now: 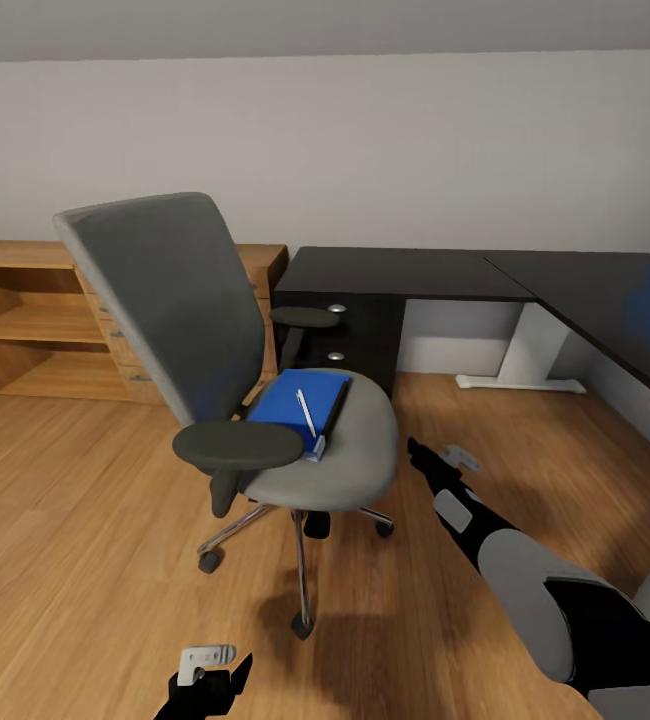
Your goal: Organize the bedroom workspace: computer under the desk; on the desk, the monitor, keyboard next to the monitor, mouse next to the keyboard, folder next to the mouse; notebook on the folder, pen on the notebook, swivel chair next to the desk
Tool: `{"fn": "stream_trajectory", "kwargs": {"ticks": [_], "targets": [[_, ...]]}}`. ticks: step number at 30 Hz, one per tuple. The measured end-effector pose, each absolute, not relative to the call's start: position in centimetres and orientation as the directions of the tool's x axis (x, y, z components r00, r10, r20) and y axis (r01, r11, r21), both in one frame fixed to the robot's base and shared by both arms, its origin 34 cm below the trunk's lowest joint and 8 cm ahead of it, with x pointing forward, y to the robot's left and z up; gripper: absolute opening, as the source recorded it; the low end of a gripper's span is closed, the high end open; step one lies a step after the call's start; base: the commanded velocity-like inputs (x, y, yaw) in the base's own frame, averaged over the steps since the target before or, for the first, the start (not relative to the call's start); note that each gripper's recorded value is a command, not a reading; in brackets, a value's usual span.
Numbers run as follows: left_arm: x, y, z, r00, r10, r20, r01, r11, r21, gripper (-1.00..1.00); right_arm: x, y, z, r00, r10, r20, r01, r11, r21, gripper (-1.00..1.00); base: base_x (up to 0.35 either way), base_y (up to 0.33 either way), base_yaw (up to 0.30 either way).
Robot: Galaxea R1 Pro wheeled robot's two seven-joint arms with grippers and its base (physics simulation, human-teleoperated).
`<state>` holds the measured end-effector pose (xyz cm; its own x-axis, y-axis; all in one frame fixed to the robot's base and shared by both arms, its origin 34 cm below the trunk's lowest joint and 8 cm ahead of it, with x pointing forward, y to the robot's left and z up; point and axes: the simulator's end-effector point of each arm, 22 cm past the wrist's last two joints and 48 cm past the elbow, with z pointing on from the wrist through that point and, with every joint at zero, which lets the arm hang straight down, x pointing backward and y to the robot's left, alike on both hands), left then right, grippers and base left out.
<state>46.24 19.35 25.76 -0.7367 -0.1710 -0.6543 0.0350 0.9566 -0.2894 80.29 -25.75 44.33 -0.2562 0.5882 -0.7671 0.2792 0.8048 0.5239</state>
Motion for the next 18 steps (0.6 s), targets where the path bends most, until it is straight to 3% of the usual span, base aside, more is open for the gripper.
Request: {"fn": "stream_trajectory", "kwargs": {"ticks": [18], "targets": [[46.22,19.21,25.76,-0.737,-0.171,-0.653,0.036,0.956,-0.291,1.0,80.04,-24.82,43.42,-0.319,0.606,-0.729,0.279,0.795,0.538,1.0,0.0,0.0,0.0]]}}
